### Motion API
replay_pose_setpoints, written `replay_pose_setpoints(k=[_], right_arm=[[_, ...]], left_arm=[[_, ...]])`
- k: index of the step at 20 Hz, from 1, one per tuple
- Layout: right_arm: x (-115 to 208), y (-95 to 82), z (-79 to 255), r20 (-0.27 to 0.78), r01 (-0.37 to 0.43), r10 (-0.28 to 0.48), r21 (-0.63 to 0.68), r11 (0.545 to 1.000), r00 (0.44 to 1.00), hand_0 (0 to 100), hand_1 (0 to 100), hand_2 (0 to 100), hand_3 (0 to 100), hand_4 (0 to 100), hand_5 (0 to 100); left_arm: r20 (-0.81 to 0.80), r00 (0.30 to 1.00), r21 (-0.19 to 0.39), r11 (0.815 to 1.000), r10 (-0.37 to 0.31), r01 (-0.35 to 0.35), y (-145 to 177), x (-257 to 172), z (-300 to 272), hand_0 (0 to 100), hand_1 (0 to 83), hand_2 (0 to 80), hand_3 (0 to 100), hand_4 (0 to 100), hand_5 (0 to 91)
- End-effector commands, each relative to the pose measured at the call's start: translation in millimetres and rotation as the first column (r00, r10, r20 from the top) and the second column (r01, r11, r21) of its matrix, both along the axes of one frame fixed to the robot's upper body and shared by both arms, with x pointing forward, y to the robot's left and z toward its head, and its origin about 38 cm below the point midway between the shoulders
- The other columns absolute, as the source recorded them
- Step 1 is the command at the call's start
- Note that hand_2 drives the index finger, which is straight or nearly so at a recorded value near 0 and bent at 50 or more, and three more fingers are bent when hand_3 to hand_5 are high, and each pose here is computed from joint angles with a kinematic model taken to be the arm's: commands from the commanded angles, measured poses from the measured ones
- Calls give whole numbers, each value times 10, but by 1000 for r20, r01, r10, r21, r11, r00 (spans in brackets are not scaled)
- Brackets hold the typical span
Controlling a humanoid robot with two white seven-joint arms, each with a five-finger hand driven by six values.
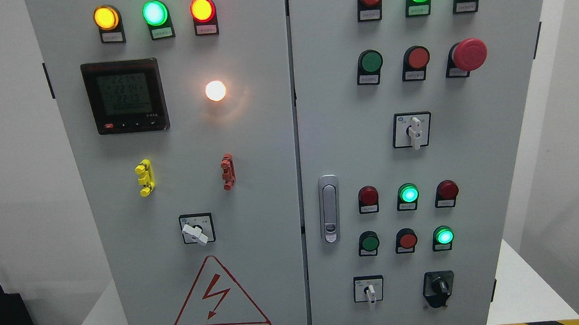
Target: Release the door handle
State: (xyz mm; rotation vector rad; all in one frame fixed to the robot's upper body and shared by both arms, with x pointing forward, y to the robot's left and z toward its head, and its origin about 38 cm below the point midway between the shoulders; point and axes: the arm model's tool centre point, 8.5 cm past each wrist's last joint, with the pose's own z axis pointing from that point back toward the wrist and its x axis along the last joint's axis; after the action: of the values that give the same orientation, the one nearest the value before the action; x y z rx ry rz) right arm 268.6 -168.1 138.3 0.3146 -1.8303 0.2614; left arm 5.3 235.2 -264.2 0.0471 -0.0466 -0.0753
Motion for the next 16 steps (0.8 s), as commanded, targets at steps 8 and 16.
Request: replay_pose_setpoints(k=[8, 16], right_arm=[[24, -17, 14, 2, 23, -23, 8, 1000, 1000, 370, 0, 0, 0, 0, 0], [41, -9, 35, 59, 48, -43, -78, 996, 997, 369, 0, 0, 0, 0, 0]], left_arm=[[-6, 1000, 0, 1000, 1, -1, 0, -12, 2, 120, 389, 0, 0, 0, 0], [-6, 1000, 0, 1000, 3, -3, 0, -12, 2, 120, 389, 0, 0, 0, 0]])
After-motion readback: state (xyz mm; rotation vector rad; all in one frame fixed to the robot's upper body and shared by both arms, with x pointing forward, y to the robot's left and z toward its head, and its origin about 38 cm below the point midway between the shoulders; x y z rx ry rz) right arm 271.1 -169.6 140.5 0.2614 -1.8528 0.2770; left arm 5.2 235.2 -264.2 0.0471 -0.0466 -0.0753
